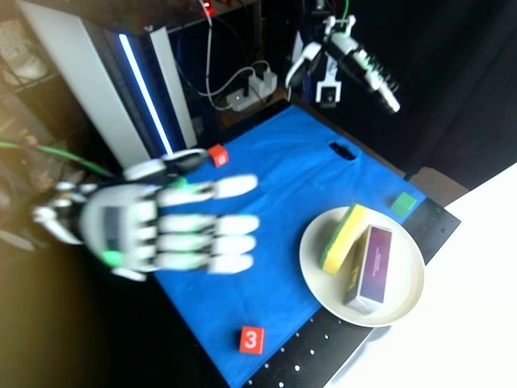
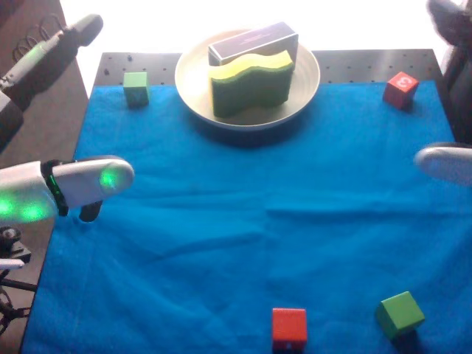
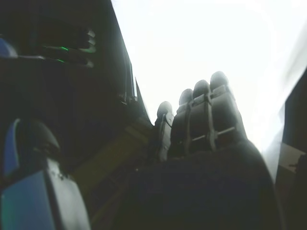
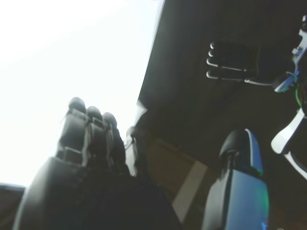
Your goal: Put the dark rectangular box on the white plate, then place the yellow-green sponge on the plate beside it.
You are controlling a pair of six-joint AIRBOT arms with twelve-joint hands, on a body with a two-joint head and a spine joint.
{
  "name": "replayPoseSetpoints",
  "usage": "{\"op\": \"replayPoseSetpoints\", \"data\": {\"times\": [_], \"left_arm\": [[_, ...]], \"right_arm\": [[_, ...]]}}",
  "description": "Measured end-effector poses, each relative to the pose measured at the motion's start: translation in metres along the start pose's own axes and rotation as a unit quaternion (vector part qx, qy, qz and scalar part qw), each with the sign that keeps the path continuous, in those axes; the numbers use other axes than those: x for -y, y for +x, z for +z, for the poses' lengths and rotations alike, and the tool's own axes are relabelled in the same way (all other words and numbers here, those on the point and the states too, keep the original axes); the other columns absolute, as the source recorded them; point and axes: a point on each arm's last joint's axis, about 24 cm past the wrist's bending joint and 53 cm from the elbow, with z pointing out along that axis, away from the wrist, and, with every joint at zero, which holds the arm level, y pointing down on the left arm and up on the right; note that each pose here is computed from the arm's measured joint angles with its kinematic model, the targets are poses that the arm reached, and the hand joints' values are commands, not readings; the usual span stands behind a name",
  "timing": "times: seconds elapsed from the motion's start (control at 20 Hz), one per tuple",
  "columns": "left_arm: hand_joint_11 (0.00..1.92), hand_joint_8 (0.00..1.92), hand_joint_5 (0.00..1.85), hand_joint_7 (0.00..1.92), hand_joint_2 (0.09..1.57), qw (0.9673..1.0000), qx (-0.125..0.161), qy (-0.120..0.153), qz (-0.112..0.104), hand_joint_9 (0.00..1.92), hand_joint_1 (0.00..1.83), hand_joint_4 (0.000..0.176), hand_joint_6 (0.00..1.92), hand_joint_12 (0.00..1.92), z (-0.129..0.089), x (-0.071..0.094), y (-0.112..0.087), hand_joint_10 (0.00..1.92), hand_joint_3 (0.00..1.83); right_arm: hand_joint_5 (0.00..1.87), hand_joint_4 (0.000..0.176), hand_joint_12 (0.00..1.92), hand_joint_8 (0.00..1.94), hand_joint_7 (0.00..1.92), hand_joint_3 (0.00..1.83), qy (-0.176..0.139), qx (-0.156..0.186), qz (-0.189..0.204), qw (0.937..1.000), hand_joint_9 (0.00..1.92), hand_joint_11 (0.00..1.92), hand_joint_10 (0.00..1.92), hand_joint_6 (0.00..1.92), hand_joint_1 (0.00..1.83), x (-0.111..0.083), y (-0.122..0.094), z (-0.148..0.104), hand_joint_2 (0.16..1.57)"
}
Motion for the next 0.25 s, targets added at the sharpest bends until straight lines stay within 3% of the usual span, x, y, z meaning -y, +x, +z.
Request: {"op": "replayPoseSetpoints", "data": {"times": [0.15, 0.25], "left_arm": [[0.0, 0.0, 0.0, 0.0, 0.83, 1.0, 0.0, -0.008, -0.001, 0.0, 0.57, 0.176, 0.0, 0.0, -0.008, -0.003, 0.001, 0.0, 0.01], [0.0, 0.0, 0.0, 0.0, 0.84, 0.9998, 0.006, -0.017, 0.001, 0.0, 0.58, 0.176, 0.0, 0.0, -0.011, -0.007, -0.003, 0.0, 0.01]], "right_arm": [[0.03, 0.176, 0.0, 0.01, 0.08, 0.0, -0.01, 0.027, -0.016, 0.9994, 0.06, 0.0, 0.0, 0.01, 0.69, -0.013, -0.019, -0.012, 0.73], [0.05, 0.176, 0.0, 0.01, 0.08, 0.0, -0.016, 0.028, -0.02, 0.9993, 0.06, 0.0, 0.0, 0.01, 0.67, -0.018, -0.02, -0.015, 0.72]]}}
